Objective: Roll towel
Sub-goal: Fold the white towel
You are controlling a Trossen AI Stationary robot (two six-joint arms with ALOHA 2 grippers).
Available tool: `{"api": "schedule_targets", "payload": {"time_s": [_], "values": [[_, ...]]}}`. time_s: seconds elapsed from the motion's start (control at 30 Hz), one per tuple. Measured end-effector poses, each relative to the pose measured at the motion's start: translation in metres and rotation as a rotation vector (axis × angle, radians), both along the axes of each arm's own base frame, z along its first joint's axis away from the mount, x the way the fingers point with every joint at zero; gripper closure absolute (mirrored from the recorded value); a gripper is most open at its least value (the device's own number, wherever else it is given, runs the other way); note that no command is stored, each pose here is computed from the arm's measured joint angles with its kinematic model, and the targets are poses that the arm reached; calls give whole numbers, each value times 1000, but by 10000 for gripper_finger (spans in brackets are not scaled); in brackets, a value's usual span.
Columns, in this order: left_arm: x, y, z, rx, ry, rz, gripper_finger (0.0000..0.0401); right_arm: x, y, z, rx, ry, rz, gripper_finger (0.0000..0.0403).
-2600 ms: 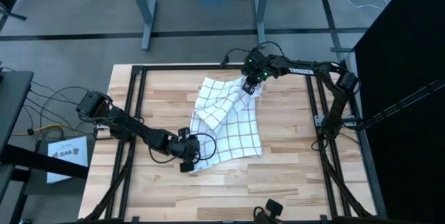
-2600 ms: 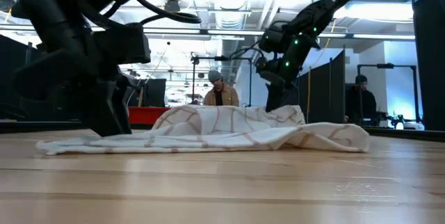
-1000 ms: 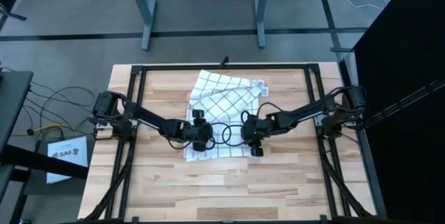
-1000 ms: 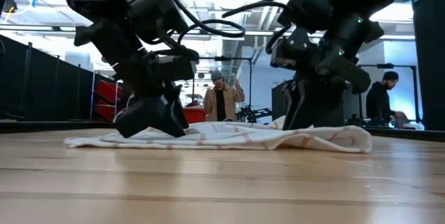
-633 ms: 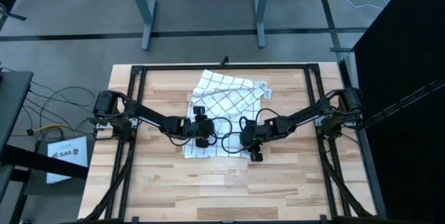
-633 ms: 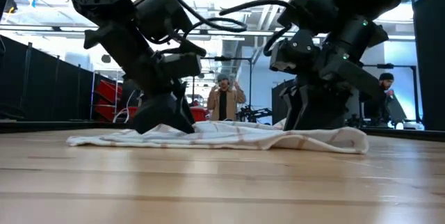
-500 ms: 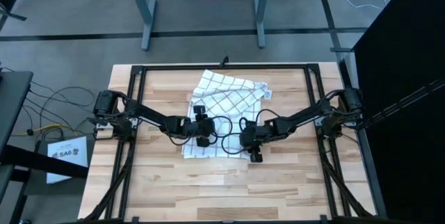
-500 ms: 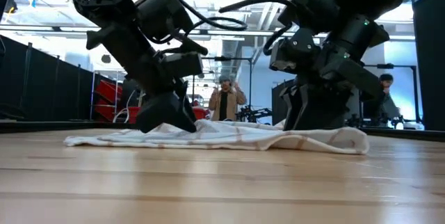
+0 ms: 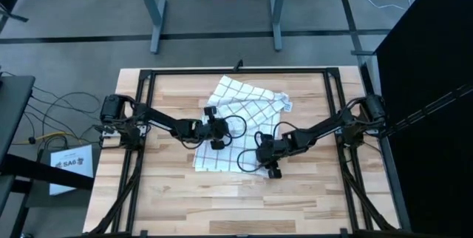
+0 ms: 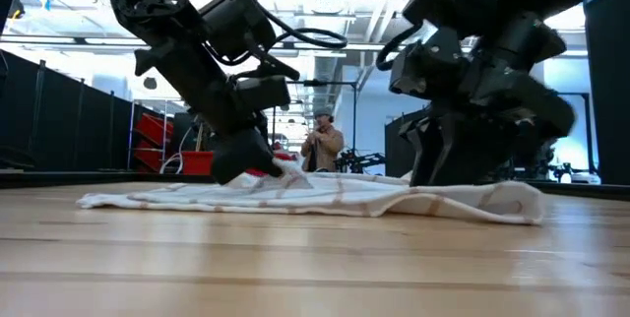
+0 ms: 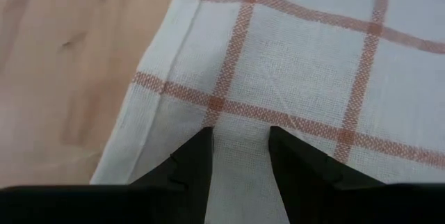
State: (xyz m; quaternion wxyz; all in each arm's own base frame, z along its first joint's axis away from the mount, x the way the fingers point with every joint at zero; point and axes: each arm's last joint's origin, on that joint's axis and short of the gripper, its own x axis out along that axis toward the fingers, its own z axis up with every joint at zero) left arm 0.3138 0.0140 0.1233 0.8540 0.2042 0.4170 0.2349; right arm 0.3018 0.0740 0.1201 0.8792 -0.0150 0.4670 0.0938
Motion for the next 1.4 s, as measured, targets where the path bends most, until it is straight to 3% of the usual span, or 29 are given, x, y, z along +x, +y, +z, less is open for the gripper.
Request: {"api": "schedule_targets", "payload": {"time_s": [0.4,0.7,0.9,1.1,1.27,1.4], "values": [[3,35,61,107,-160,98,401,-13,41,0,48,14,71,275],[-9,75,66,126,-116,179,401,-20,58,0,59,17,113,275],[-13,89,63,66,-108,161,390,-20,58,0,59,17,113,275],[-12,88,65,10,-82,136,322,-17,50,0,53,18,100,275],[-7,71,80,-79,45,131,267,-12,32,2,35,22,63,275],[-5,43,80,-196,94,73,255,-13,13,19,30,10,7,275]]}}
